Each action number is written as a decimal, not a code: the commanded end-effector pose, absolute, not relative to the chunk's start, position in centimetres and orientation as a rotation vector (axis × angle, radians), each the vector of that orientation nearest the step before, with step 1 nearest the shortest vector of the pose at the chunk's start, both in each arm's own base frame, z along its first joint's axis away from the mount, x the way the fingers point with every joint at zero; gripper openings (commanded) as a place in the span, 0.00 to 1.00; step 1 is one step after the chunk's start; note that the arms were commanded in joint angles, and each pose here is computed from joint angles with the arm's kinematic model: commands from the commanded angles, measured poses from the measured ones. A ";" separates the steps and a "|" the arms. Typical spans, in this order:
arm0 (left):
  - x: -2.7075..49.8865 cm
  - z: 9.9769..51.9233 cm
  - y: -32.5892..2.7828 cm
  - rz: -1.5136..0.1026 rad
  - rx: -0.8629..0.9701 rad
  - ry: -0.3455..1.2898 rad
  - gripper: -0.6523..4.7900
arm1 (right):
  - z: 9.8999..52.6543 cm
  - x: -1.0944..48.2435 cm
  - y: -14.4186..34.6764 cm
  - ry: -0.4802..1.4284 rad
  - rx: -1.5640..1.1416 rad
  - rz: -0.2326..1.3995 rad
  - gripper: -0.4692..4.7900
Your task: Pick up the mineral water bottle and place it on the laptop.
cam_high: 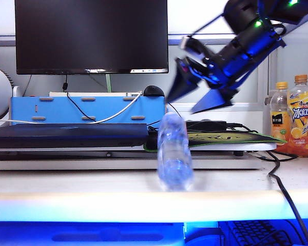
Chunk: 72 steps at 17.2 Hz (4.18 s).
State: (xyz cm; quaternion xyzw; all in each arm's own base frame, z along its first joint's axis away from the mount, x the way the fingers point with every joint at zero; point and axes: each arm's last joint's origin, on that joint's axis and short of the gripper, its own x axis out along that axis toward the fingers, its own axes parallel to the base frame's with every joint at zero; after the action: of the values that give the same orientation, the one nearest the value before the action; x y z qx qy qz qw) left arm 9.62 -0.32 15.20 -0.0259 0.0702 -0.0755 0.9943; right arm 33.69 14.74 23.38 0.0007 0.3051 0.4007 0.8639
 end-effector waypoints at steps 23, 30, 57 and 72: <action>9.6 15.2 -0.3 -0.156 -0.051 0.144 0.12 | 17.3 32.6 21.5 1.066 0.171 0.818 1.00; 9.6 15.2 -0.3 -0.156 -0.052 0.145 0.12 | 18.3 34.5 22.9 1.022 0.162 0.744 0.71; 9.6 15.2 -0.3 -0.157 -0.052 0.145 0.12 | 27.9 39.2 31.3 0.108 -0.113 0.842 0.08; 9.6 15.2 -0.3 -0.156 -0.051 0.145 0.12 | 25.7 39.3 32.4 0.150 -0.181 0.873 1.00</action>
State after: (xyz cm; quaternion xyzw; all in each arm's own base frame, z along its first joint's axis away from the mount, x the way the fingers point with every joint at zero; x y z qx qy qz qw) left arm 9.62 -0.32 15.20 -0.0259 0.0702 -0.0755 0.9943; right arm 39.69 32.45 23.92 -0.0878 0.1013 0.4198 0.8977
